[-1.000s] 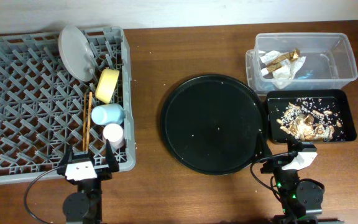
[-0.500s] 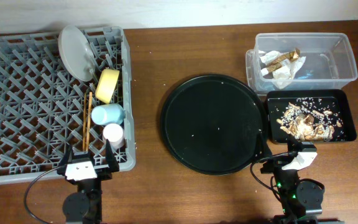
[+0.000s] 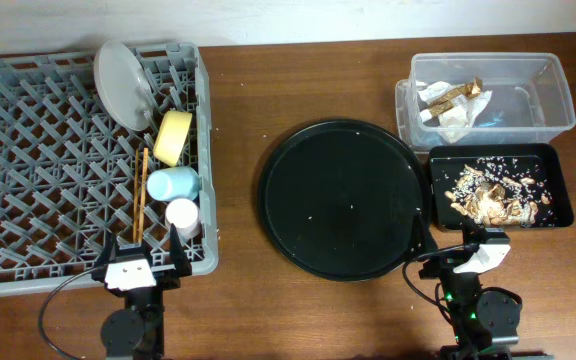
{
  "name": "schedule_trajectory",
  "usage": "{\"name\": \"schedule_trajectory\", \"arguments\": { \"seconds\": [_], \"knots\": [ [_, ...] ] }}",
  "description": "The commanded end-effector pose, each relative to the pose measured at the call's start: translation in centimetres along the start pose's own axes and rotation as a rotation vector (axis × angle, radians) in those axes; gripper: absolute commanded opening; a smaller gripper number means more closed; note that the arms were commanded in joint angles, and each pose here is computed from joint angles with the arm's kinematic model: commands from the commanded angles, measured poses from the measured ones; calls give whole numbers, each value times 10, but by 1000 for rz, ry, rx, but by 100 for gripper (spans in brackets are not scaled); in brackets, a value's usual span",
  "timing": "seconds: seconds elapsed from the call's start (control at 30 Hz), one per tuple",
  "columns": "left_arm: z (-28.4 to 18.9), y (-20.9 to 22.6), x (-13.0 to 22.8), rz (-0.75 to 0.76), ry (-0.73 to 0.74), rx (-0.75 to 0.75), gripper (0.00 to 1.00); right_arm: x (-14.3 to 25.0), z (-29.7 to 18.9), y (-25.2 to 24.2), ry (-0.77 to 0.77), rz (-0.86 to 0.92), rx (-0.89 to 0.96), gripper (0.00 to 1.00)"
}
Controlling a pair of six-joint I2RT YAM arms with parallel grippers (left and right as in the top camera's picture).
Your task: Sort waste into correct bins and load items into the dishwasher rack
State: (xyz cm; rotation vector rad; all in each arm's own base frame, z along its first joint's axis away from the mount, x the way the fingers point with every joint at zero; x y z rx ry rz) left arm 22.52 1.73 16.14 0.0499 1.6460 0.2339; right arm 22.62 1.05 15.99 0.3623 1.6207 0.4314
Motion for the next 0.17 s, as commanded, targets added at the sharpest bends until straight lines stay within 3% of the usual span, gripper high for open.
{"name": "schedule_trajectory", "arguments": {
  "seconds": [0.0,0.13],
  "knots": [
    [0,2,1,14,-4,-12,99,1,0,-1,1,1,1,99],
    [0,2,1,14,-4,-12,99,1,0,-1,1,1,1,98]
  ]
}}
Point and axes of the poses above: each gripper's point midway between its finger pads, its own z axis out along the fingers, its own y axis along the line the jaws close on, x = y × z, the point moved 2 cm from there along -z, back along the fingers, and after that the axes turned 11 degrees about z, right-handed, at the moved point
